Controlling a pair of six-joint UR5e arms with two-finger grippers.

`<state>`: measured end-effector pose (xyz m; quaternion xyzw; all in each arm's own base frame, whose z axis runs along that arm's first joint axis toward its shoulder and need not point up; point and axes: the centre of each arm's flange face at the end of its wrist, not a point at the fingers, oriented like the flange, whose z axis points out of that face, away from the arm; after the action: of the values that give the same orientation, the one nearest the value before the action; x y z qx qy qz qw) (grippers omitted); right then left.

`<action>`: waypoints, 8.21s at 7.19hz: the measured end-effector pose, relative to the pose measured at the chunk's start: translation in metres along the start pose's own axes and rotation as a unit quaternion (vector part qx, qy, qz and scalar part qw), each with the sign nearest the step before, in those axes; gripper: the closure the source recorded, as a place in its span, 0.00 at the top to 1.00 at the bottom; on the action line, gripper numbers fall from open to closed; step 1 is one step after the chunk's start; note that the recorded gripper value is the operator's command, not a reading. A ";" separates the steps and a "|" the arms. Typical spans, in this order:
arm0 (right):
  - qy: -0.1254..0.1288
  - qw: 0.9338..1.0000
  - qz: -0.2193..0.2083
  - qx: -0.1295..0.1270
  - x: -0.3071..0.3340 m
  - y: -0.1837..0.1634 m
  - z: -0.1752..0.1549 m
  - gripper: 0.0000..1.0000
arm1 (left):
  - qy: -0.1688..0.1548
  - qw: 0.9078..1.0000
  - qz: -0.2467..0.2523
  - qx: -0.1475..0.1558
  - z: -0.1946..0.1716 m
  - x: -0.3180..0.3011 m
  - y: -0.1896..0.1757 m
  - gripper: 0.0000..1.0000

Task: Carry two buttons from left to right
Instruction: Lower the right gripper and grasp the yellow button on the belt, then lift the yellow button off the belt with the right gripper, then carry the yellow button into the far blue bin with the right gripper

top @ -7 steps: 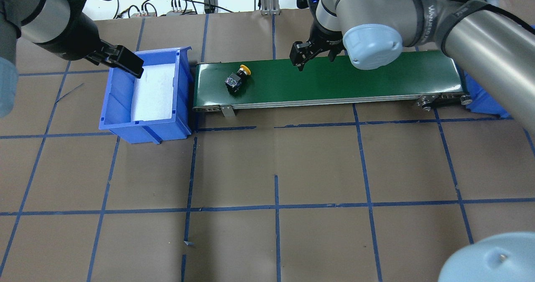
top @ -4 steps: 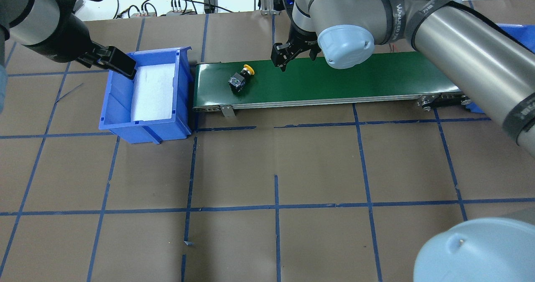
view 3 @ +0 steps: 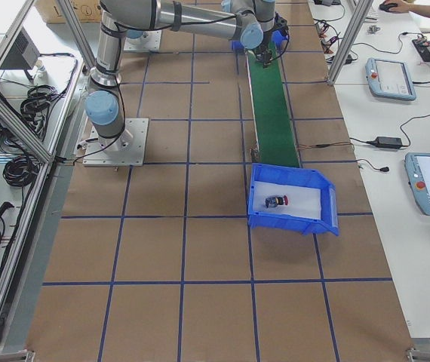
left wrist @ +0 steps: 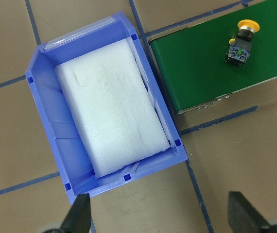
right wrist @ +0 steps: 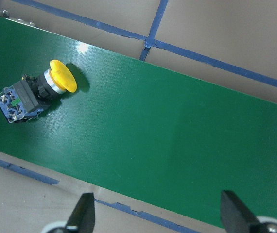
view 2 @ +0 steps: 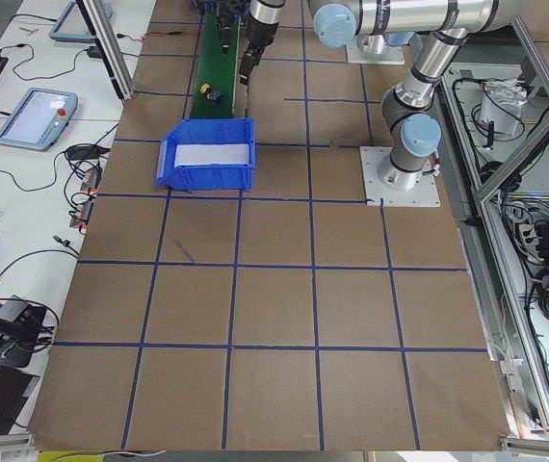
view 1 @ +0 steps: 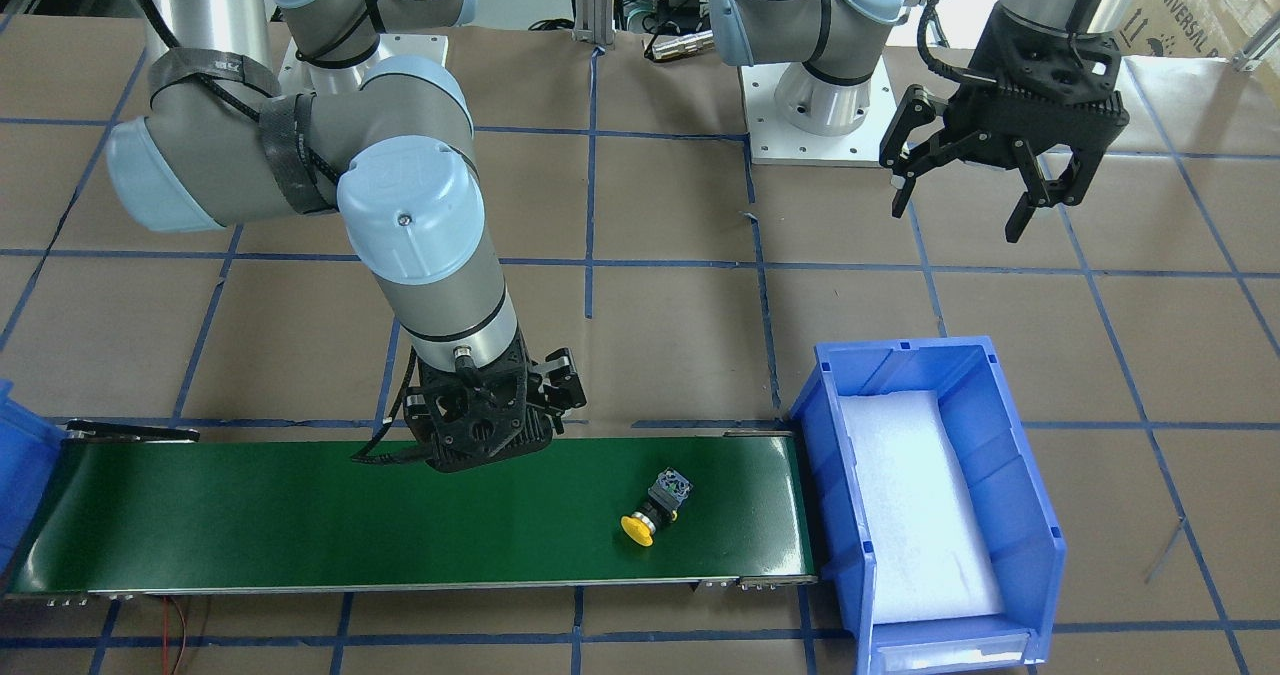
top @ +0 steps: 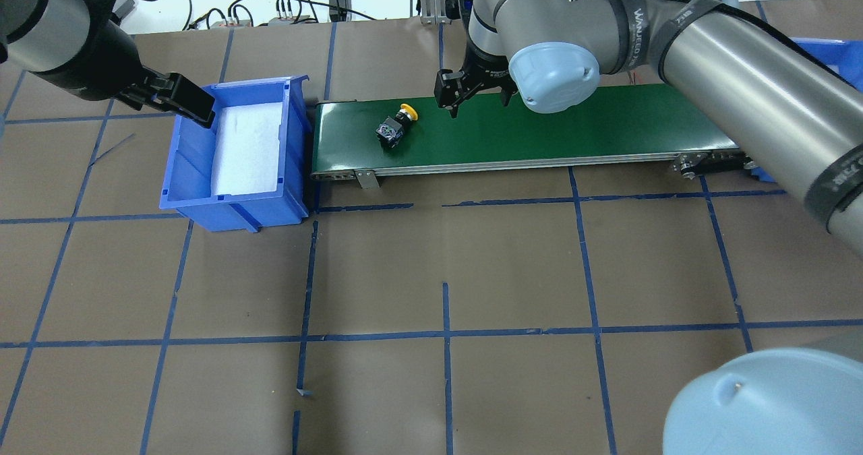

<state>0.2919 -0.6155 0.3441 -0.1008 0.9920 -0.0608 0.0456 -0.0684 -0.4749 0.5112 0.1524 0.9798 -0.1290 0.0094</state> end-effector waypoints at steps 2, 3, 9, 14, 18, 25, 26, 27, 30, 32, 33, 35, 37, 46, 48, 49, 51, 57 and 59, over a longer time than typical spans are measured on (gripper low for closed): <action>-0.002 0.997 0.082 -0.008 -0.001 0.001 0.001 0.91 | 0.005 1.000 -0.001 -0.005 0.002 0.001 0.001 1.00; -0.004 0.993 0.120 -0.009 -0.001 0.000 0.002 0.91 | 0.009 1.000 -0.002 -0.013 0.001 0.001 0.003 1.00; -0.005 0.986 0.169 -0.010 -0.001 -0.005 0.018 0.88 | 0.040 0.997 -0.004 -0.069 0.010 -0.003 -0.010 1.00; -0.019 0.959 0.283 -0.007 -0.002 -0.013 0.038 0.86 | 0.060 0.996 0.002 -0.065 0.021 0.001 -0.018 1.00; -0.027 0.959 0.281 0.006 -0.006 -0.017 0.043 0.86 | 0.059 0.996 0.005 -0.064 0.019 0.003 -0.017 1.00; -0.032 0.962 0.272 0.015 -0.018 -0.022 0.070 0.86 | 0.059 0.996 0.003 -0.069 0.015 0.007 -0.013 1.00; -0.033 0.962 0.271 0.018 -0.018 -0.023 0.077 0.74 | 0.058 0.996 0.003 -0.069 0.013 0.007 -0.012 1.00; -0.034 0.962 0.270 0.019 -0.018 -0.025 0.082 0.53 | 0.057 0.996 0.002 -0.069 0.013 0.007 -0.012 1.00; -0.046 0.963 0.266 0.014 -0.019 -0.026 0.086 0.29 | 0.057 0.996 0.003 -0.068 0.012 0.008 -0.012 1.00; -0.051 0.963 0.264 0.011 -0.019 -0.025 0.087 0.29 | 0.055 0.996 0.003 -0.065 0.012 0.007 -0.013 1.00; -0.051 0.964 0.261 0.011 -0.018 -0.025 0.087 0.83 | 0.055 0.996 0.002 -0.065 0.013 0.006 -0.014 1.00; -0.053 0.964 0.260 0.014 -0.019 -0.025 0.085 0.99 | 0.056 0.996 0.002 -0.066 0.015 0.006 -0.014 1.00; -0.055 0.963 0.263 0.018 -0.019 -0.027 0.082 0.99 | 0.057 0.996 0.001 -0.067 0.017 0.006 -0.014 1.00; -0.081 0.958 0.277 -0.002 -0.003 -0.031 0.093 0.04 | 0.059 0.996 0.000 -0.069 0.019 0.007 -0.012 1.00; -0.082 0.959 0.270 0.006 0.002 -0.033 0.082 0.05 | 0.058 0.996 0.001 -0.066 0.016 0.007 -0.013 1.00; -0.077 0.965 0.252 0.018 0.011 -0.035 0.069 0.05 | 0.056 0.996 0.001 -0.065 0.014 0.006 -0.014 1.00; -0.052 0.983 0.173 0.037 0.064 -0.039 0.037 0.07 | 0.052 0.997 0.001 -0.059 0.007 0.007 -0.012 1.00; -0.006 0.999 0.035 -0.026 0.422 0.040 -0.036 0.07 | 0.055 0.997 0.000 -0.057 0.007 0.005 -0.011 1.00; 0.018 0.999 0.015 -0.047 0.496 0.074 -0.059 0.07 | 0.056 0.996 -0.002 -0.063 0.014 0.004 -0.010 1.00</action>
<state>-0.2125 -0.6390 0.3543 -0.0865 0.9959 -0.0154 0.0234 -0.0760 -0.4868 0.4997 0.1566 0.9852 -0.0585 -0.0365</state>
